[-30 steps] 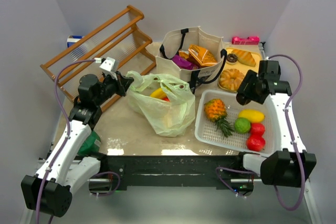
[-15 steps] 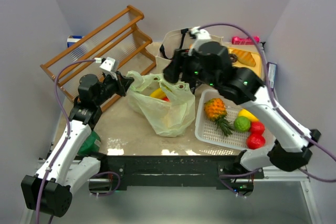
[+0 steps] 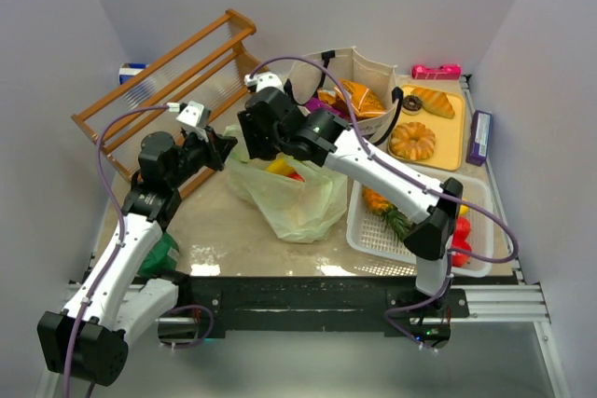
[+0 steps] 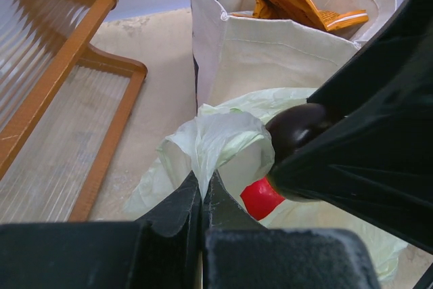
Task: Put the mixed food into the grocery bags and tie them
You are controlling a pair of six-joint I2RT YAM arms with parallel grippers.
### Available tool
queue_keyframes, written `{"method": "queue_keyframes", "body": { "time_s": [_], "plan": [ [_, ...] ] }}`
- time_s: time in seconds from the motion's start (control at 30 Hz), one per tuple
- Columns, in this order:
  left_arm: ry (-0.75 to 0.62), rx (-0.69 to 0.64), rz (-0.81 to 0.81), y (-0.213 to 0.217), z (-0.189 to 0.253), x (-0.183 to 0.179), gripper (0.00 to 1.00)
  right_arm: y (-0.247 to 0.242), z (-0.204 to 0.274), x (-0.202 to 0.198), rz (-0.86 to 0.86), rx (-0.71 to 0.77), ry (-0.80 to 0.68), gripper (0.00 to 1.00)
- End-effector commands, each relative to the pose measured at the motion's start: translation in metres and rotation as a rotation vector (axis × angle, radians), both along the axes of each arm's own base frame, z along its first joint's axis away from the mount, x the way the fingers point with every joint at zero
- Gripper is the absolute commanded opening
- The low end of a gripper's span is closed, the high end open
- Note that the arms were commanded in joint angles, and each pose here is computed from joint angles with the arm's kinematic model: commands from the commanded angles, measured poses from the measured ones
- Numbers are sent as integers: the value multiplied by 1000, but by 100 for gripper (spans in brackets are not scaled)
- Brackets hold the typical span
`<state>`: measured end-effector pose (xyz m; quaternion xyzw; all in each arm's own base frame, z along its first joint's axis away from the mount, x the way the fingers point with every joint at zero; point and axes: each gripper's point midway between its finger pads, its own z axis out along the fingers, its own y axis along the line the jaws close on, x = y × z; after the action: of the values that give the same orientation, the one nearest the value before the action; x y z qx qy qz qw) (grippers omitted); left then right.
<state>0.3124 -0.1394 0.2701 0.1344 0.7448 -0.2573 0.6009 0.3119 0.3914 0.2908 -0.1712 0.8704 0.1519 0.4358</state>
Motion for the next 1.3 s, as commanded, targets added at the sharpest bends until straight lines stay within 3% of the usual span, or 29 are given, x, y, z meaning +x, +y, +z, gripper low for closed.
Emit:
{"method": "queue_keyframes", "body": {
  "time_s": [0.0,0.2,0.3,0.37,0.47,0.6,0.87,0.9,1.13,1.27],
  "plan": [
    [-60,3,2,1,11,0,0,-52,7,23,-172,-103,-40,20],
    [-63,1,5,1,13,-1,0,-81,-36,27,-236,-245,6,23],
    [-63,1,4,1,13,-1,0,-78,-48,26,-223,-263,27,32],
    [-63,3,5,1,12,-1,0,-78,-55,27,-226,-278,42,58],
    [-62,2,8,1,12,0,0,-78,-53,29,-230,-285,42,85],
    [-61,4,9,2,12,0,0,-67,-38,24,-164,-223,46,99],
    [-50,0,9,1,9,1,0,-44,25,5,66,-23,-62,99],
    [-49,-4,6,0,10,0,0,-45,52,-1,94,45,-125,99],
    [21,-92,39,-1,21,3,0,-37,75,-40,274,82,-271,98],
    [71,-189,43,-4,39,-2,0,-19,87,-68,330,113,-357,92]
  ]
}}
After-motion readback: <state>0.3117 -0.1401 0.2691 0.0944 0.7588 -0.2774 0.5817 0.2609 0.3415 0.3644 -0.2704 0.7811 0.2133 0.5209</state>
